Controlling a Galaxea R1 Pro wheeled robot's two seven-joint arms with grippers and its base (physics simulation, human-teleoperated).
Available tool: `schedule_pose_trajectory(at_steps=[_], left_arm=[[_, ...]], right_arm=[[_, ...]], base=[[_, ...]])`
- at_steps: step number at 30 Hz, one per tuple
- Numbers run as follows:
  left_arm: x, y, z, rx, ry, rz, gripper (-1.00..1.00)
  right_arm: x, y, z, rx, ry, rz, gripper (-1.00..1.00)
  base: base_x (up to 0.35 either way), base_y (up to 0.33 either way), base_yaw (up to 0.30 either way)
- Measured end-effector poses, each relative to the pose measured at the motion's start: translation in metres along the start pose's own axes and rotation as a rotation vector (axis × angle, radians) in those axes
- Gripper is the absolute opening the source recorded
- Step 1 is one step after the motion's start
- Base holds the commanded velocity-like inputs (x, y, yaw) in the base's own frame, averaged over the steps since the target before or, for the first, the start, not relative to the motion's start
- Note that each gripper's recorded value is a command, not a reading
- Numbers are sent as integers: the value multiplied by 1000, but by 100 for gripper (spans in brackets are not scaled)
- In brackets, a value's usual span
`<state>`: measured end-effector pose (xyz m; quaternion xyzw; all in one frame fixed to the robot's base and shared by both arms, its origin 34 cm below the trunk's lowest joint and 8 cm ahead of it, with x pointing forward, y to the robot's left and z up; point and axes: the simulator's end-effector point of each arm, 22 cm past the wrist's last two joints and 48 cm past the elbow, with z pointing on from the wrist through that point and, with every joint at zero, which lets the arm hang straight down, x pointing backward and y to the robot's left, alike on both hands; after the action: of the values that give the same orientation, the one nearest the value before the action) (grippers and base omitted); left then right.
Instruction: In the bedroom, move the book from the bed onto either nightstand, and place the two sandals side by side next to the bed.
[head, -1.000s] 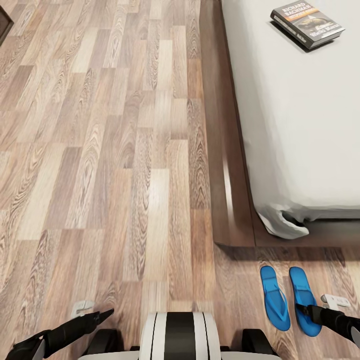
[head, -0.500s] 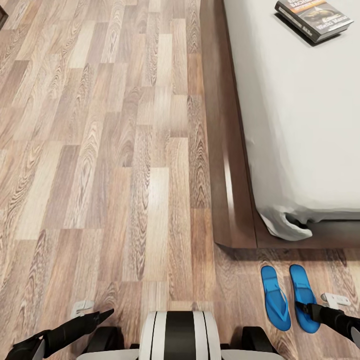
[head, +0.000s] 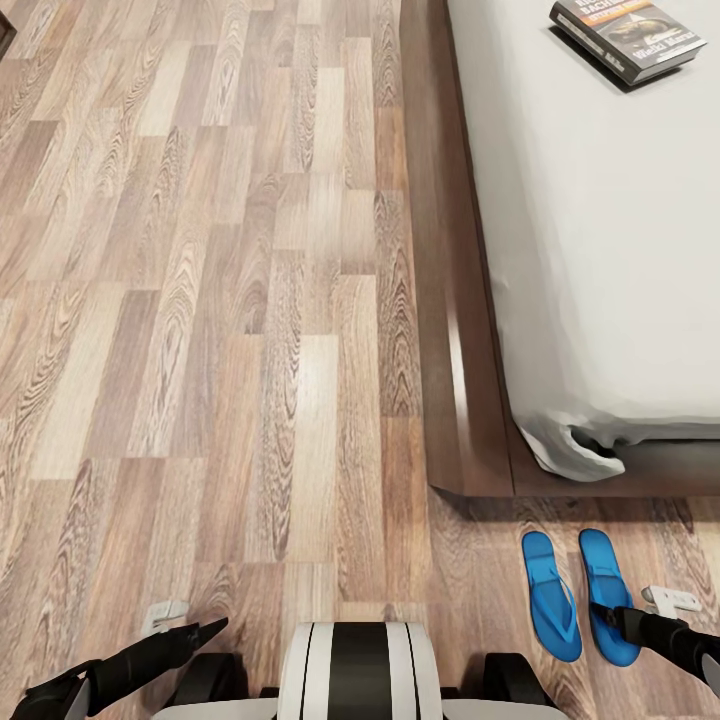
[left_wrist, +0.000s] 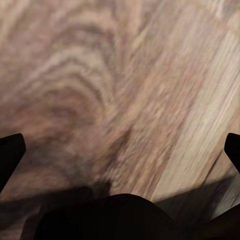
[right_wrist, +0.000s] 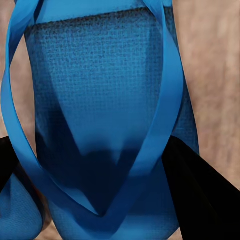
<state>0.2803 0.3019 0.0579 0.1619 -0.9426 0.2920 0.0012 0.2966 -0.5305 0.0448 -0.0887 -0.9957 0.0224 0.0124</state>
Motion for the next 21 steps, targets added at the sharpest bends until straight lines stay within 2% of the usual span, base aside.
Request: schedule_pose_trajectory(at_steps=[21], left_arm=[[0,0,0,0,-1,0,100]], right_arm=[[0,0,0,-1,1,1,-100]], base=[[0,0,0]])
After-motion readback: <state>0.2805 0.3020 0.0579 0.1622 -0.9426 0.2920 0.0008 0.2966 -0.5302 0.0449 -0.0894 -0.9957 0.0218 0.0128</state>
